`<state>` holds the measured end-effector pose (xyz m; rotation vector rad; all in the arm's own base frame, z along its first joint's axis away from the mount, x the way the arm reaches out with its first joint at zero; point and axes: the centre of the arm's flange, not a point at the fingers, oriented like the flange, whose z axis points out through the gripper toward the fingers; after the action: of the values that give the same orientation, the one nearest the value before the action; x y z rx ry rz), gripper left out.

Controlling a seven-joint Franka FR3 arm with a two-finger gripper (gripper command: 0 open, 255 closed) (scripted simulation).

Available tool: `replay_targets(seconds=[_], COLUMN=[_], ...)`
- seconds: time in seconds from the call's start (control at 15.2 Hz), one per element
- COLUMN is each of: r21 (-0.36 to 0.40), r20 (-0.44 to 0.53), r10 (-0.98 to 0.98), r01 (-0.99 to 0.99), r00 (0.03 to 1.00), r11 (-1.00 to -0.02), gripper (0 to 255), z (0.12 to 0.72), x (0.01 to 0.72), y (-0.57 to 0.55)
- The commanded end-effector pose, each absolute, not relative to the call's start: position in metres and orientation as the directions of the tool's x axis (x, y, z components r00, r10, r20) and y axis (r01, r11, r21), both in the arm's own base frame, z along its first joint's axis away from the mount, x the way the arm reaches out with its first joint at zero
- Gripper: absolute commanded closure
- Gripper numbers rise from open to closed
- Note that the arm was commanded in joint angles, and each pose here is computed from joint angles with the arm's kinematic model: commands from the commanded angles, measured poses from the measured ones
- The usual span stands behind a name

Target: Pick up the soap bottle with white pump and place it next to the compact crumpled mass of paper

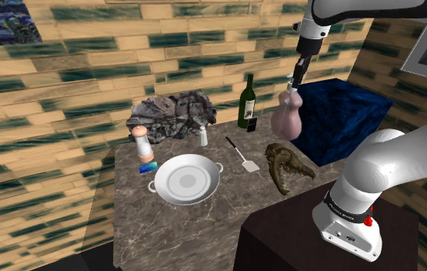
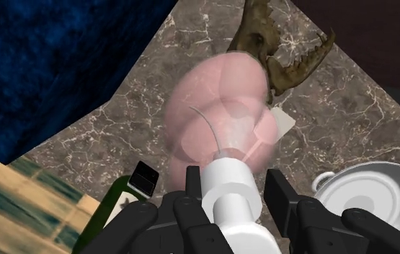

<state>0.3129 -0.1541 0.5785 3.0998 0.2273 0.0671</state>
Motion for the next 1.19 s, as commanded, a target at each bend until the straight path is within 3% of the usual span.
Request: replay_targets(seconds=[0.0, 1.12], r21=[0.036, 0.036], r20=[0.042, 0.042], r10=[0.147, 0.147], r01=[0.145, 0.145], r00=[0.988, 0.988], r11=[-0.989, -0.989], gripper=[255, 255], z=[0.591, 0.68], x=[0.313, 0.313], y=[-0.154, -0.154])
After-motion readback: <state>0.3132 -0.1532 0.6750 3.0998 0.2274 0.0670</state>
